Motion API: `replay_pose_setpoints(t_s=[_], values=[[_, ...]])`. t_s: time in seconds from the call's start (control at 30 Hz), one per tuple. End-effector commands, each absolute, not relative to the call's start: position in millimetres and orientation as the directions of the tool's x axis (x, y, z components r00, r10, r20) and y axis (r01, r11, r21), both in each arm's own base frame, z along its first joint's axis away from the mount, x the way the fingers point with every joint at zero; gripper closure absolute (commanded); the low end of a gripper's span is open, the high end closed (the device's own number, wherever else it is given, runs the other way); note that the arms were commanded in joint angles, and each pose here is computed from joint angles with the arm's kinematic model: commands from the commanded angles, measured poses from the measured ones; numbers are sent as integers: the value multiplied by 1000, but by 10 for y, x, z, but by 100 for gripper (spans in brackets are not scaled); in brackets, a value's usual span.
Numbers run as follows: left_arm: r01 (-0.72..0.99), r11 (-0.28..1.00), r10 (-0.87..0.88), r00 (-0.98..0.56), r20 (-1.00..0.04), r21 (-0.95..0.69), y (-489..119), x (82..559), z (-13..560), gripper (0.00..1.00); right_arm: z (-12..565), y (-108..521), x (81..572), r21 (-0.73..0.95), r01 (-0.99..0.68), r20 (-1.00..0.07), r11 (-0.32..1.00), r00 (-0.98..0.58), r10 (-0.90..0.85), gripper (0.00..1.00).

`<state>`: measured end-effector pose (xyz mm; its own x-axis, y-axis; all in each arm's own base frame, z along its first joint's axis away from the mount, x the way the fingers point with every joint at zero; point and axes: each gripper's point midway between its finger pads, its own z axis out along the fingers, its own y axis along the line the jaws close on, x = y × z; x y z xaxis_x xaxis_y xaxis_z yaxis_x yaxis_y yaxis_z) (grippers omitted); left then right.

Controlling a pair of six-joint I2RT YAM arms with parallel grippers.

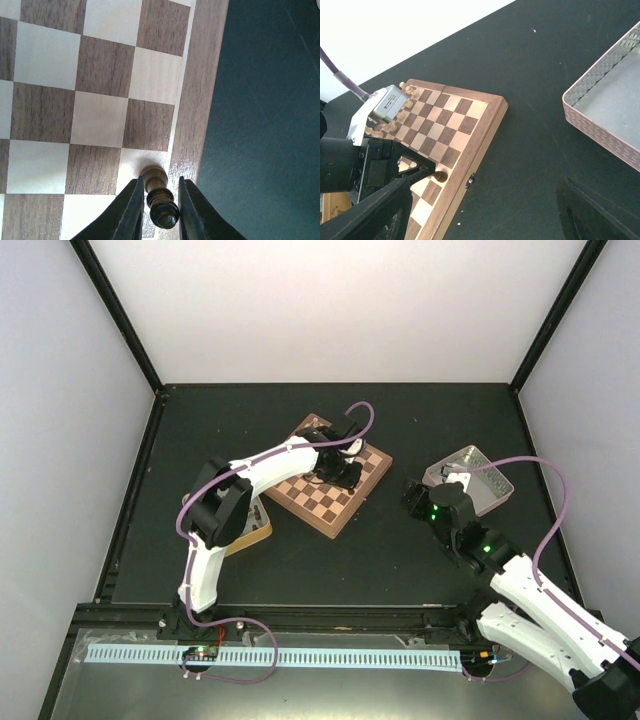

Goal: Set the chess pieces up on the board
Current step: Place the chess piece on the chessboard.

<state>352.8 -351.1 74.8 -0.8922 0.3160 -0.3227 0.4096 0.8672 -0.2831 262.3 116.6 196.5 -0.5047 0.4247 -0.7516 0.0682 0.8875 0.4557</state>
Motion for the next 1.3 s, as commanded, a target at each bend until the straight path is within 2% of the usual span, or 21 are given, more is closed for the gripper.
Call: replay_pose_setpoints(t_s=[0.0, 0.17, 0.3, 0.77, 0.9, 1.1, 1.27], values=[[426, 857, 331, -886, -325, -290, -3569, 3520, 799, 82, 1993, 1130, 2648, 460, 84, -757, 884, -483, 440, 21], [434, 854, 318, -872, -371, -287, -3617, 3619, 864, 88, 1995, 1116, 2646, 458, 88, -759, 885, -480, 441, 21], [438, 860, 311, -855, -415, -260, -3628, 3724, 906, 88, 2000, 1109, 2646, 457, 90, -760, 885, -477, 441, 21], [463, 859, 338, -834, -437, -219, -3697, 3872, 737, 87, 1987, 1100, 2643, 448, 92, -763, 889, -479, 434, 21], [472, 856, 355, -834, -422, -213, -3676, 3841, 707, 80, 1998, 1092, 2640, 448, 93, -764, 889, -477, 435, 21], [478, 850, 355, -829, -432, -221, -3677, 3822, 843, 59, 2004, 1097, 2637, 451, 91, -762, 888, -478, 436, 21], [494, 832, 339, -813, -473, -253, -3720, 3827, 1145, 47, 2024, 1105, 2633, 457, 85, -762, 885, -476, 439, 21]])
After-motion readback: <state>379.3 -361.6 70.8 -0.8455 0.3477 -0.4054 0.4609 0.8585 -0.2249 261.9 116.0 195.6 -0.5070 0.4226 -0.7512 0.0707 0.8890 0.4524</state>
